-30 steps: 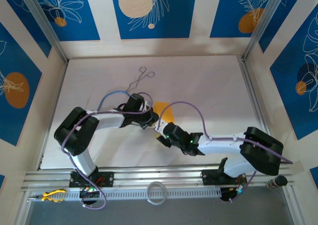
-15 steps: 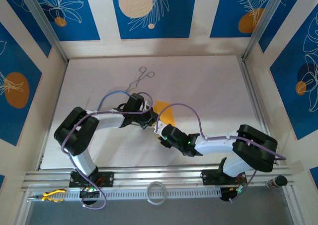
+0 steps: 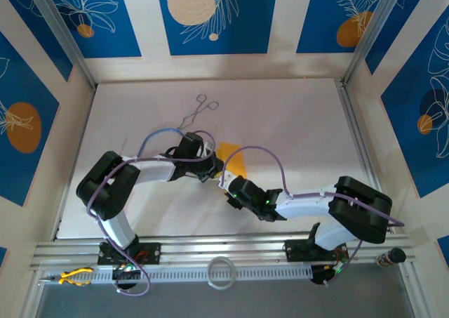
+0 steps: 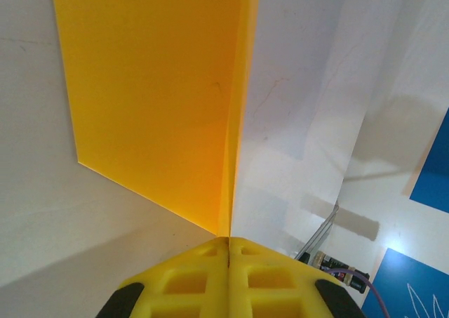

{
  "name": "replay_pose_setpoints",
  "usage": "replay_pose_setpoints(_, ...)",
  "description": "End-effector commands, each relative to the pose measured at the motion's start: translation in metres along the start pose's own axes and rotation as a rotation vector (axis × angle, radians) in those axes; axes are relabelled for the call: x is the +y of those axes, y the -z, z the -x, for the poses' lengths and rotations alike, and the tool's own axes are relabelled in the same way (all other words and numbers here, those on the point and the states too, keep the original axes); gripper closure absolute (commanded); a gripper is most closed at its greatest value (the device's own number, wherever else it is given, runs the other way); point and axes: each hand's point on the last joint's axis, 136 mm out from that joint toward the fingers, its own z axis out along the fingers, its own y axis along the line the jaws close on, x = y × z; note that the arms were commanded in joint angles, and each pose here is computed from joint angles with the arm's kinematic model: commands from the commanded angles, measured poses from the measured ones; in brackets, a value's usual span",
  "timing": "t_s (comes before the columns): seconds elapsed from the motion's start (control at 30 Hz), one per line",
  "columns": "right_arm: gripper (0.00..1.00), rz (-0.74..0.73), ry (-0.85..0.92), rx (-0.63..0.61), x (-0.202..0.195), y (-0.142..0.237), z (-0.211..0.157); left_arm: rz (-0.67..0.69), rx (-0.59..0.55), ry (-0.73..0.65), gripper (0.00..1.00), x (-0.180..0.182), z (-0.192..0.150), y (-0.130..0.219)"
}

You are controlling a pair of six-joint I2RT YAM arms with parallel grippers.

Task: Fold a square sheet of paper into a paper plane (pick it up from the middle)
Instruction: Third fold the triangle at the center of the table.

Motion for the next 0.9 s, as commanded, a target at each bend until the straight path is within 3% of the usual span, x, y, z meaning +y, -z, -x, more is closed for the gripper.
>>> replay_pose_setpoints(0.0,0.71,-0.042,-0.051,-0.068,-0.01,0.0068,0.0147,-0.02,0.004,0.005,1.0,-0.0009,0.0007,0.004)
replay_pose_setpoints(0.23,0.69,-0.045,-0.061,-0.082,-0.0114,0.008,0.0157,-0.018,0.001,0.008,1.0,0.0012,0.001,0.0043)
replay_pose_setpoints(0.87,0.9,-0.04,-0.076,-0.064,-0.0119,0.0074,0.0134,-0.001,-0.006,-0.004,0.97,0.0022,0.0009,0.0073)
